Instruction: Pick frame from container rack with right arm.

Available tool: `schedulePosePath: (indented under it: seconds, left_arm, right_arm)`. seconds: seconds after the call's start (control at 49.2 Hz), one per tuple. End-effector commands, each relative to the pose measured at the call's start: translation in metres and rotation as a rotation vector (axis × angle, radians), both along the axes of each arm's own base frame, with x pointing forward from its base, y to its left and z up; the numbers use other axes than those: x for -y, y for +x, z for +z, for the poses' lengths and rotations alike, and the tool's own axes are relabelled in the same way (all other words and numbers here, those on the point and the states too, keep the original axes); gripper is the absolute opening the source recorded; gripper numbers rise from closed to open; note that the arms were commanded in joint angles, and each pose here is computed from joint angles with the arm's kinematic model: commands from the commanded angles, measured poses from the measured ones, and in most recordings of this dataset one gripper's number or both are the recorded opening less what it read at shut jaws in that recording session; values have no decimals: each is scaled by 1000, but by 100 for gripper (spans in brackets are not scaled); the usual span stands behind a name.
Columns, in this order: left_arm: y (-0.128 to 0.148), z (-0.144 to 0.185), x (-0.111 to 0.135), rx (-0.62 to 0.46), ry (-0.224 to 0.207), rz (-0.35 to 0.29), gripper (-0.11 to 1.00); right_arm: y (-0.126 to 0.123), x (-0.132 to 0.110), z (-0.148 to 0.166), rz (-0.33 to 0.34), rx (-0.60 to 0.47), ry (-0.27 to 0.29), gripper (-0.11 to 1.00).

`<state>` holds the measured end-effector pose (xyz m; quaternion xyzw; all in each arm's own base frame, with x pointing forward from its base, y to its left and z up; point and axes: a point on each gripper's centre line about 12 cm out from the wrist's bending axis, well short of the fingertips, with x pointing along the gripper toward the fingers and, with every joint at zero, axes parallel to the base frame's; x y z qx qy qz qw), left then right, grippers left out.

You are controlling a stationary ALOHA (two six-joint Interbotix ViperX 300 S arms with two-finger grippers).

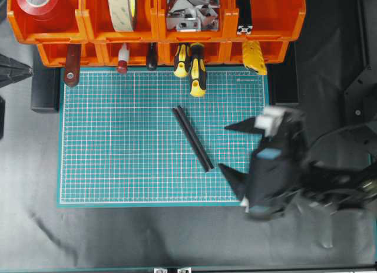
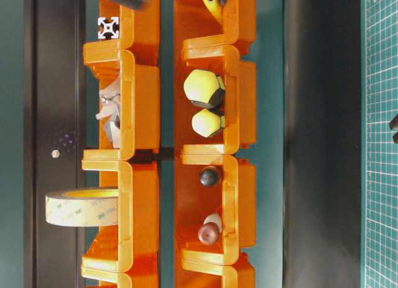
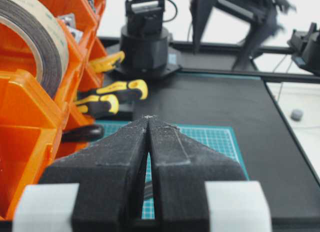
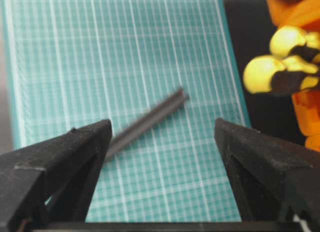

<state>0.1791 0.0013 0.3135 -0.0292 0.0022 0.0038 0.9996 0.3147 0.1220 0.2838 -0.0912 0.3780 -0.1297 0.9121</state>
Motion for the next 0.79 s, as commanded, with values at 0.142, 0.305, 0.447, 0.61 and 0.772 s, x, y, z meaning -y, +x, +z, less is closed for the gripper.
schedulePosePath:
  seconds: [0.142,0.305,0.447,0.61,0.772]
  left_arm:
    - [-2,19,0,54,0,0,0]
    - [-3,22,0,63,0,0,0]
    - [-3,23,0,66,2,1,0]
    - [-3,23,0,66,2,3,0]
    - [-3,19,0,31,0,3,0]
  right_arm:
    - [-33,35,31,14,264,209,80]
    - [-61,61,40,10,404,310,80]
    - [-90,82,47,1,492,341,80]
    - [-118,96,46,6,554,359,80]
    - [-138,106,37,5,585,373,80]
